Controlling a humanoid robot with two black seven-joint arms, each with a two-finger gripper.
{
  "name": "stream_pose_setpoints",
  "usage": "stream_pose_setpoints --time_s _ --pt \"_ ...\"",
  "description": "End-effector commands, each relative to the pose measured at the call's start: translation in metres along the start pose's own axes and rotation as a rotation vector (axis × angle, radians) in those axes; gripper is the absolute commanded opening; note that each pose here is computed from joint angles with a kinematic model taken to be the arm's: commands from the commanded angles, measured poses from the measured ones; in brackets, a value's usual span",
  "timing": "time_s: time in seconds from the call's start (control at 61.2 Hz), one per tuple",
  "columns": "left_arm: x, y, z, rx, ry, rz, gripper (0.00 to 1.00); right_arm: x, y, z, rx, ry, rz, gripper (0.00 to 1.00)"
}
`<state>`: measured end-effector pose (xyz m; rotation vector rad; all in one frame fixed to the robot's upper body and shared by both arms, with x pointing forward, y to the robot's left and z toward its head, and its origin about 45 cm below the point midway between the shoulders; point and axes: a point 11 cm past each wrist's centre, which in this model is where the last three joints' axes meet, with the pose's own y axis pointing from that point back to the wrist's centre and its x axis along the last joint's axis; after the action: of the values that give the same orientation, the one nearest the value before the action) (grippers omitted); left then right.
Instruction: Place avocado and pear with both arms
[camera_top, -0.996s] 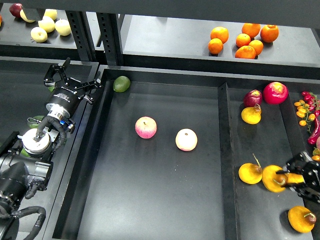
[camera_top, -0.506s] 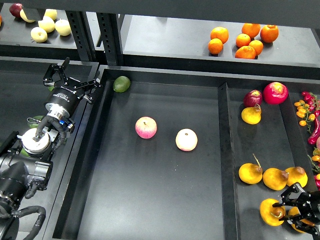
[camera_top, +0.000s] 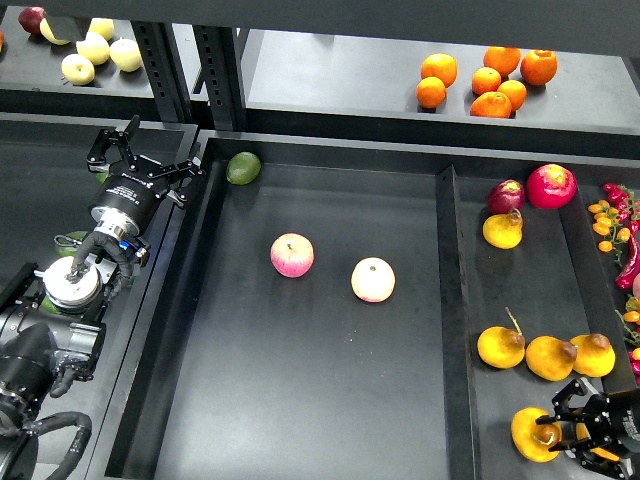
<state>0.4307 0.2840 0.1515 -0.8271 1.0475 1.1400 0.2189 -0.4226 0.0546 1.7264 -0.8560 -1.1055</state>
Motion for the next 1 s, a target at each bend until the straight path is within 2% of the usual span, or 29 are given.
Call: stream_pose_setpoints --time_s 0.0,0.147,0.163,0.212,0.408,0.816,0.947,0.98 --pt "0.0 0.0 0.0 0.0 0.0 0.0 1.0 0.001 0.0 0.002 -0.003 -0.005 0.001 0.36" --pt "0.0 0.0 0.0 0.0 0.0 0.0 0.99 0.0 0.001 -0.002 0.012 -0.004 -0.002 0.51" --pt "0.0 0.0 0.0 0.0 0.0 0.0 1.0 0.0 0.003 -0.005 0.024 -0.006 -0.002 0.56" --pt "0.0 0.0 0.0 0.0 0.0 0.0 1.0 0.001 0.005 -0.008 0.035 -0.006 -0.001 0.64" --pt "0.0 0.0 0.001 -0.001 0.001 -0.002 1.0 0.003 0.019 -0.018 0.091 -0.023 0.0 0.84" --pt "-0.002 -0.001 0.001 0.001 0.001 -0.006 1.0 0.019 0.079 -0.034 0.24 -0.125 0.011 0.87" --pt "-0.003 -0.001 0.001 0.001 0.0 -0.011 0.99 0.017 0.093 -0.063 0.36 -0.143 -0.011 0.87" --pt "-0.004 -0.001 0.0 0.003 -0.001 -0.012 1.0 0.017 0.101 -0.077 0.423 -0.158 -0.024 0.87"
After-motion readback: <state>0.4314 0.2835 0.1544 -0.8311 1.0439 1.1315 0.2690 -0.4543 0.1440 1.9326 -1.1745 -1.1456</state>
